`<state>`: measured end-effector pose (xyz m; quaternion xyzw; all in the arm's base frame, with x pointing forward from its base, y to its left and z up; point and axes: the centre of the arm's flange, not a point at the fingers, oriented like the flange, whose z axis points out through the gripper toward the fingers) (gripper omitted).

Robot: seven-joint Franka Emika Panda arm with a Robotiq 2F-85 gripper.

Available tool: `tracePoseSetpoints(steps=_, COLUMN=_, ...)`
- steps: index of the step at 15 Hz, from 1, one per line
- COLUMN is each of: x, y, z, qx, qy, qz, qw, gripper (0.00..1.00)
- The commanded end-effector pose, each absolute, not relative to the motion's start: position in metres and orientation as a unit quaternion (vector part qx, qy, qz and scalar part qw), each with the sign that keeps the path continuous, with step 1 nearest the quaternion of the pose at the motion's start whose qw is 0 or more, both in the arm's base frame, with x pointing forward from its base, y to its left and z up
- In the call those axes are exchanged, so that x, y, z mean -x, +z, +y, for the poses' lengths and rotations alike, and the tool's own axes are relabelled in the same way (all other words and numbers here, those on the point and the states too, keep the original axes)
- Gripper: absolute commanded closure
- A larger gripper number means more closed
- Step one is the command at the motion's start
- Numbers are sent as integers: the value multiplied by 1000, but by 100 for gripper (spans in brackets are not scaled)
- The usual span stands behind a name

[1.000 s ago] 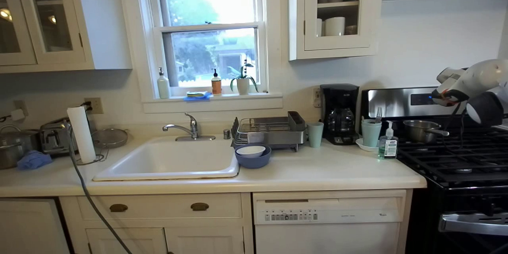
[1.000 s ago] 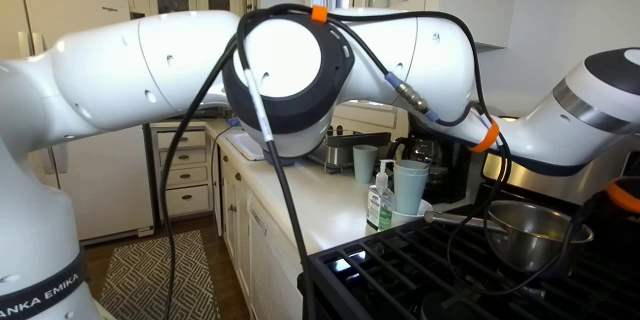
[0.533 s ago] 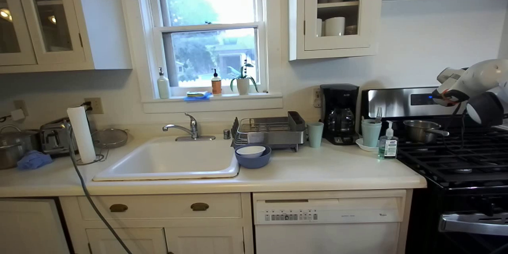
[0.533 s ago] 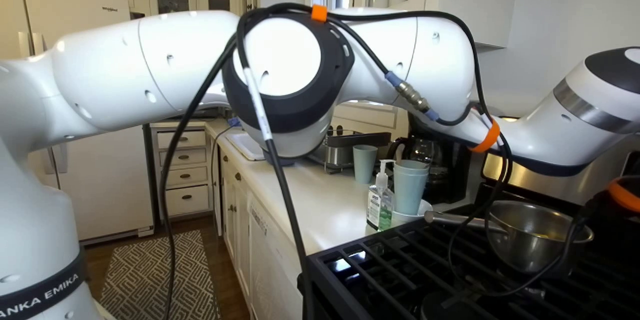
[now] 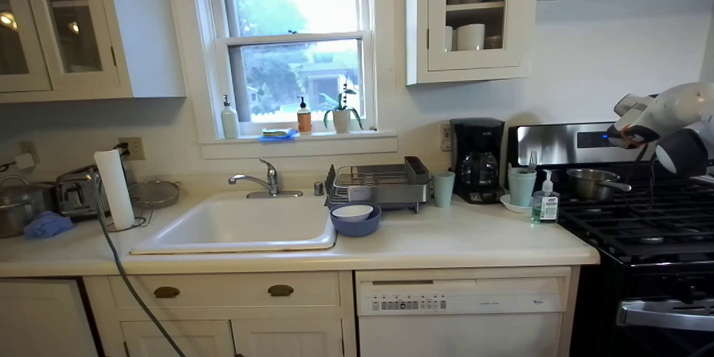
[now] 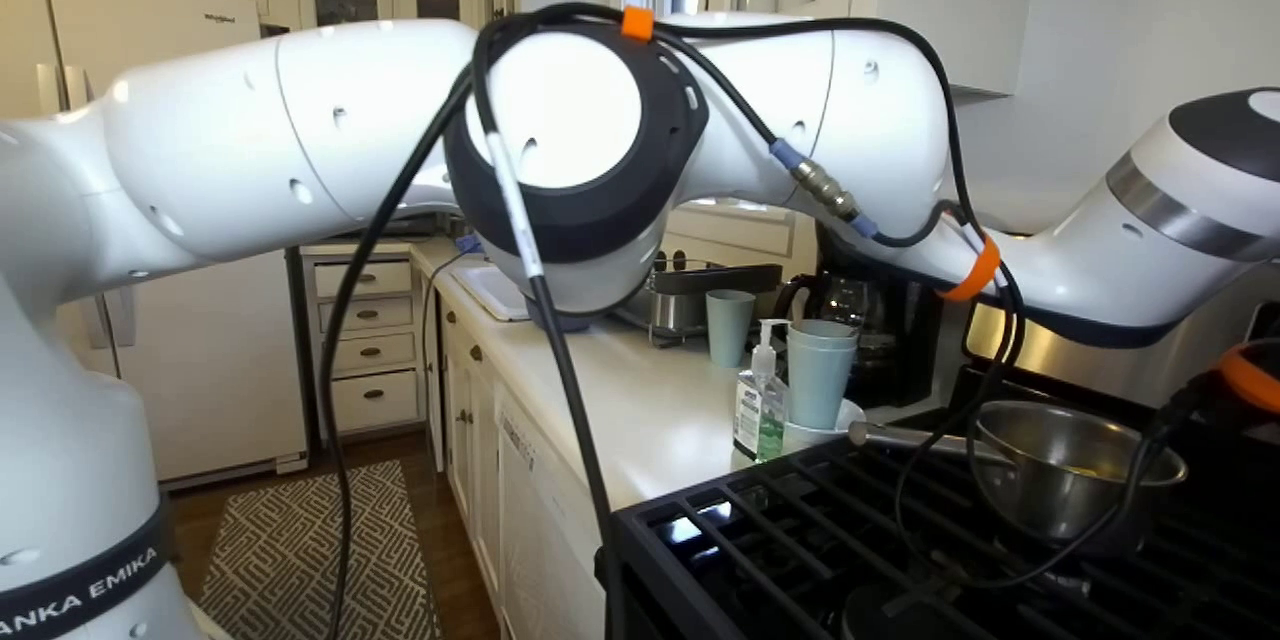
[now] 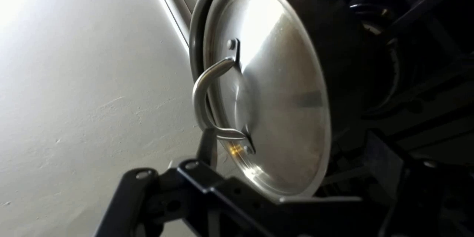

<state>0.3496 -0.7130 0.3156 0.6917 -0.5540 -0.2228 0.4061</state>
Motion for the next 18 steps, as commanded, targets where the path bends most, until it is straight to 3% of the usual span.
tracePoseSetpoints(steps=1, x=-325, y=353, z=-675, qx=-741, qy=-222, qz=-512, qw=373, gripper=0)
tracePoseSetpoints(steps=8, x=-281, y=458, z=-668, qx=-829, qy=-254, qz=-389, qw=310, gripper=0)
tracePoseSetpoints(steps=13, x=-219, y=470, z=-684, qx=-883, qy=-254, qz=-309, qw=247, gripper=0)
tracePoseSetpoints(steps=14, x=-269, y=484, z=-727, qx=-858, qy=-261, qz=-341, qw=280, gripper=0)
tracePoseSetpoints(steps=18, x=-243, y=482, z=-737, qx=-872, qy=-262, qz=-324, qw=256, gripper=0)
